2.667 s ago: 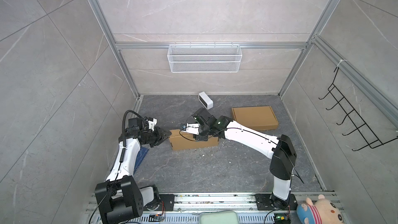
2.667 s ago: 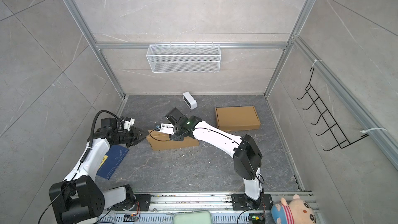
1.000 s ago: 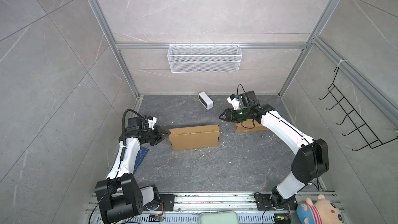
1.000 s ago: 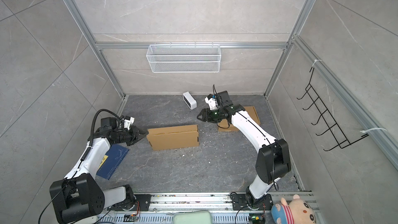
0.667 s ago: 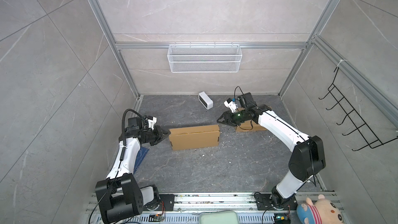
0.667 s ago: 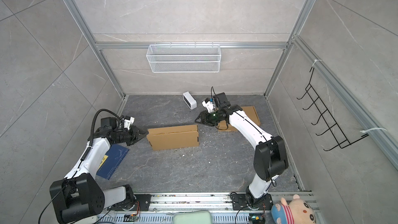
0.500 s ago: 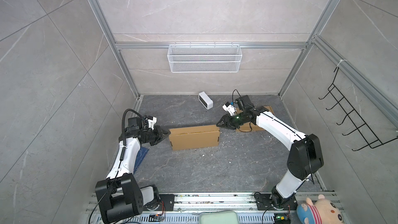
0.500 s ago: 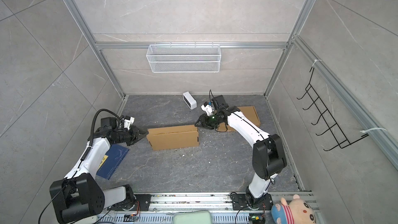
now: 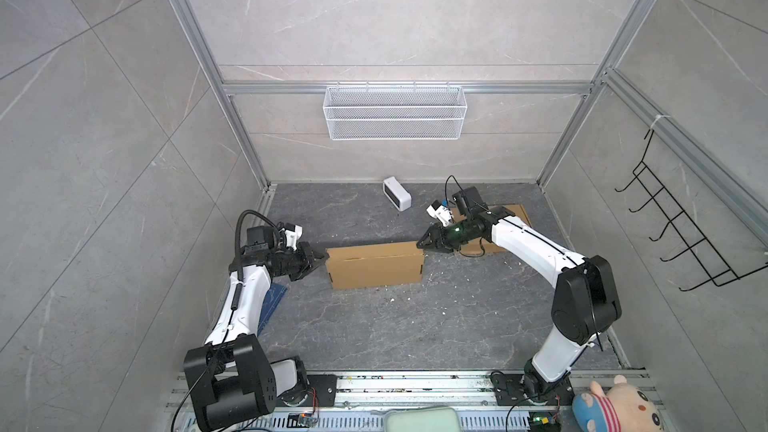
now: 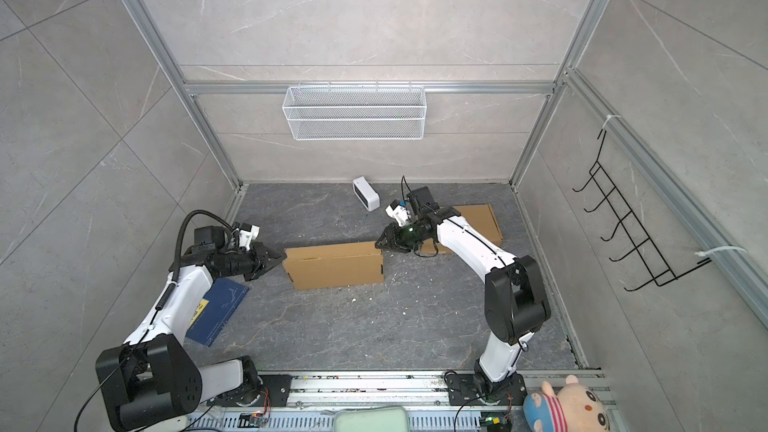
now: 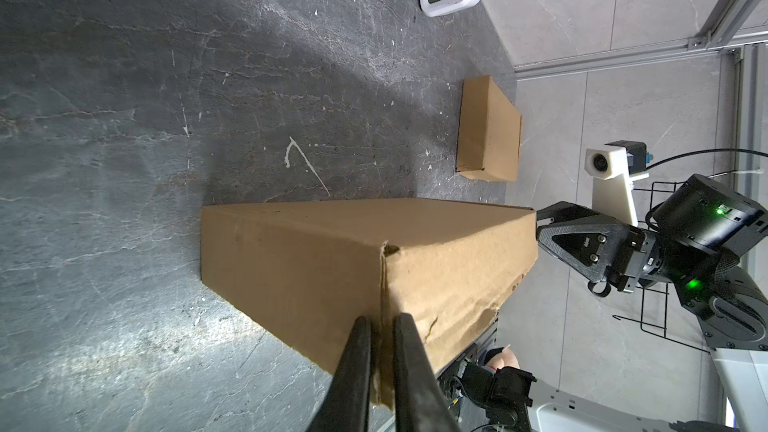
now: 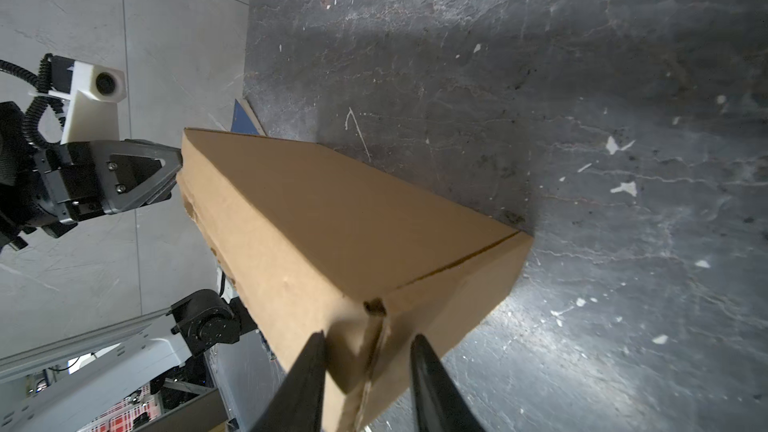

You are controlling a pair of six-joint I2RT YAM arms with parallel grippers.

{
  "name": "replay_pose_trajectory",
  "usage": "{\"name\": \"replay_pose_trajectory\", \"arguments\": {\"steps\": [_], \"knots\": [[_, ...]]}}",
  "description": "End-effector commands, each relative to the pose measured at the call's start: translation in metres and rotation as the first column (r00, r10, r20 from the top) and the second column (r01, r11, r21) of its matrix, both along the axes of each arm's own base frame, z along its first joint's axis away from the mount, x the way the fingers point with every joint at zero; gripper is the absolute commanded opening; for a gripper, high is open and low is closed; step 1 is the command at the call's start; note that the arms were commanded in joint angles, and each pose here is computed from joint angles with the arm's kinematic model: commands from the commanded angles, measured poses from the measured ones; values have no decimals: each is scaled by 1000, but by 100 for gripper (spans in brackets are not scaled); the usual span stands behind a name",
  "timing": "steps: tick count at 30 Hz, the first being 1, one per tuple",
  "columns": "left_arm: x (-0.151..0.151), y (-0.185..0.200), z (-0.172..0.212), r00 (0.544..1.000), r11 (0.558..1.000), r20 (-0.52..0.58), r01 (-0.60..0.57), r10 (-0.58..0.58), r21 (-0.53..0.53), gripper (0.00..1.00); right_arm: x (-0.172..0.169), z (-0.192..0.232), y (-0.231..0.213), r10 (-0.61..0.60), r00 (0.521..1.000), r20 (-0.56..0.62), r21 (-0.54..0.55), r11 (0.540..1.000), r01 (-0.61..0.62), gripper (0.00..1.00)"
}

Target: Fold the paper box

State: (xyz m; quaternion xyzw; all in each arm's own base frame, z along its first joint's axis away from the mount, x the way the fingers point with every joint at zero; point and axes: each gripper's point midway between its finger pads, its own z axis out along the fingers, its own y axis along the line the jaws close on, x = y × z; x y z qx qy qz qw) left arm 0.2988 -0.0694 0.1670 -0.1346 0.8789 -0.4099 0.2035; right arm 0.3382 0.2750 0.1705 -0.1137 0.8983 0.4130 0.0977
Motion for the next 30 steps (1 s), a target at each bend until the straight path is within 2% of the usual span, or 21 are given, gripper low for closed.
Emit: {"name": "replay_pose_trajectory", "arguments": {"steps": [1, 3, 7, 11, 14, 20, 23, 25, 27, 28, 30], "knots": [[-4, 9, -18, 997, 998, -67, -24, 29, 64, 13, -9, 16, 6, 22, 1000, -3, 64, 998, -22, 39], [-4, 9, -19, 997, 998, -66, -23, 28, 65, 13, -10, 11, 5, 21, 1000, -10, 52, 998, -20, 38], [-6, 10, -23, 997, 997, -77, -23, 28, 71, 12, -6, -35, -21, -21, 999, -24, -158, 987, 17, 26], [-5, 10, -25, 996, 997, -80, -23, 29, 72, 12, 1, -49, -30, -42, 999, -10, -235, 971, 39, 24], [-4, 10, -23, 997, 997, -75, -25, 30, 71, 12, 6, -29, -25, -29, 999, 32, -194, 980, 35, 29], [-3, 10, -18, 998, 997, -63, -27, 31, 70, 12, 15, 29, -16, 62, 967, 247, -152, 988, -24, 53], [-2, 10, -15, 998, 997, -47, -27, 30, 73, 12, 11, 33, -7, 212, 898, 385, -269, 957, -111, 60], [0, 11, -12, 999, 997, -32, -26, 28, 75, 12, 4, 30, 6, 376, 804, 460, -428, 888, -170, 66], [1, 11, -12, 999, 997, -26, -21, 23, 81, 12, -2, 30, 24, 518, 702, 489, -540, 812, -223, 71], [1, 11, -12, 1000, 996, -25, -16, 18, 83, 12, -4, 32, 34, 567, 660, 494, -571, 784, -246, 72], [1, 11, -13, 1000, 996, -22, -11, 13, 88, 12, -6, 38, 52, 621, 599, 505, -592, 755, -282, 74]]}}
